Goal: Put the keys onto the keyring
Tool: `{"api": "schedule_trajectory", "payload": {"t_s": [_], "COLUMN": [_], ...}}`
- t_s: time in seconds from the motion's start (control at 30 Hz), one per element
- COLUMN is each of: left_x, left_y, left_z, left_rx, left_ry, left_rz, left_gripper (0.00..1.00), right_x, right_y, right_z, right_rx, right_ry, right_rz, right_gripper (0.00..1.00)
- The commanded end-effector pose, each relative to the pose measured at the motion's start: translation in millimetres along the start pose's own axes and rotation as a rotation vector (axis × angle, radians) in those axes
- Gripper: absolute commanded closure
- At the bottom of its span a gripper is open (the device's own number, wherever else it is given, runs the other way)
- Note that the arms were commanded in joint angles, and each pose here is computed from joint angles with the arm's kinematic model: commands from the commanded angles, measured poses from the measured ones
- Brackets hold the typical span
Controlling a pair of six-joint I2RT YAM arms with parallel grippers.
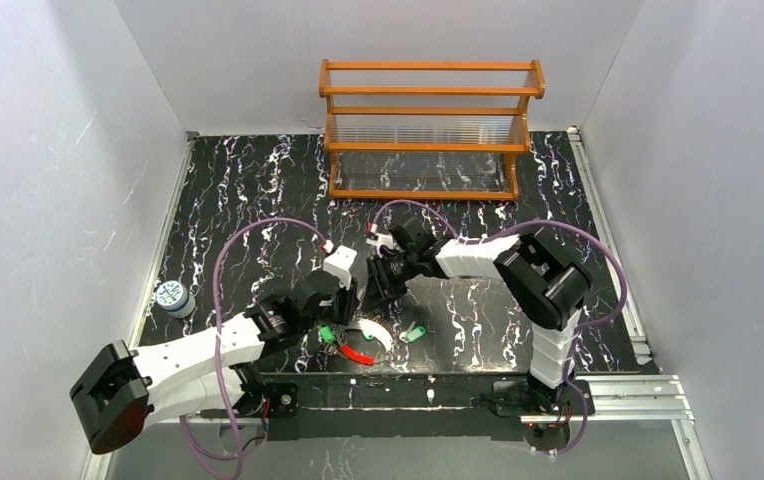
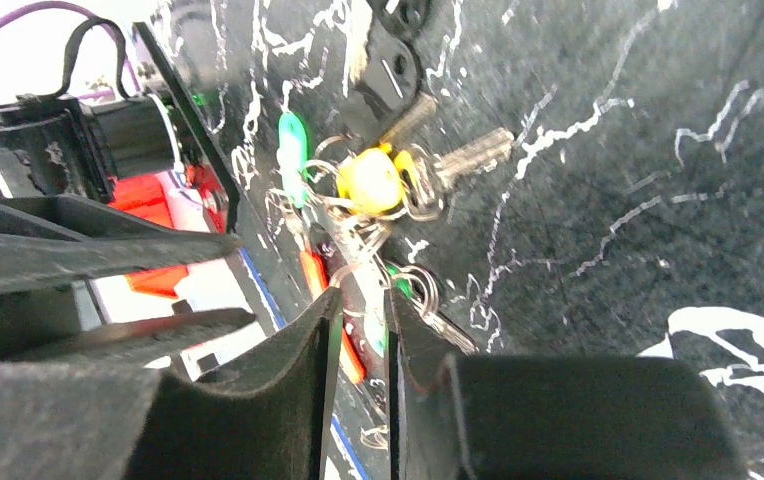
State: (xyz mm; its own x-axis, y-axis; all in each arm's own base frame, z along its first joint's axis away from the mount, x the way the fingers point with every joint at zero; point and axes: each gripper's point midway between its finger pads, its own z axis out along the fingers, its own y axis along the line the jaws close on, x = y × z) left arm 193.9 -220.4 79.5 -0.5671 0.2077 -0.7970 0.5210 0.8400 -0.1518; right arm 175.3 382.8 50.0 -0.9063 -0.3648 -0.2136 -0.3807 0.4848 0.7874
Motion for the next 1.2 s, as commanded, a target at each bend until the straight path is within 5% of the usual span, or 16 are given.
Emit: {"api": "schedule_trajectory", "payload": {"t_s": [0.0, 0.33, 0.73, 1.17], "left_x": [1, 7, 9, 11], "left_y": [10, 2, -12, -25], "left_z": [-3, 7, 19, 8], "left_rx": [-0.068, -0.052, -0.01, 0.095], "left_ry": [-0.018, 0.018, 0.067, 0.06], "left_rz": [-0.079, -0.13, -0.108, 0.049], "left_gripper": [0.78, 0.82, 0.79, 0.77], "right_x": [5, 15, 4, 1], "right_y": [4, 3, 3, -10], "right_z": [-7, -5, -26, -48], "right_rx": [-0.025, -0.055, 0.059, 0.083], "right_ry": [-0.008, 0.008, -0.073, -0.111], "right_rz": [-0.04, -0.026, -0.086, -0.105], "right_gripper": [0.7, 0.78, 0.75, 0.73]}}
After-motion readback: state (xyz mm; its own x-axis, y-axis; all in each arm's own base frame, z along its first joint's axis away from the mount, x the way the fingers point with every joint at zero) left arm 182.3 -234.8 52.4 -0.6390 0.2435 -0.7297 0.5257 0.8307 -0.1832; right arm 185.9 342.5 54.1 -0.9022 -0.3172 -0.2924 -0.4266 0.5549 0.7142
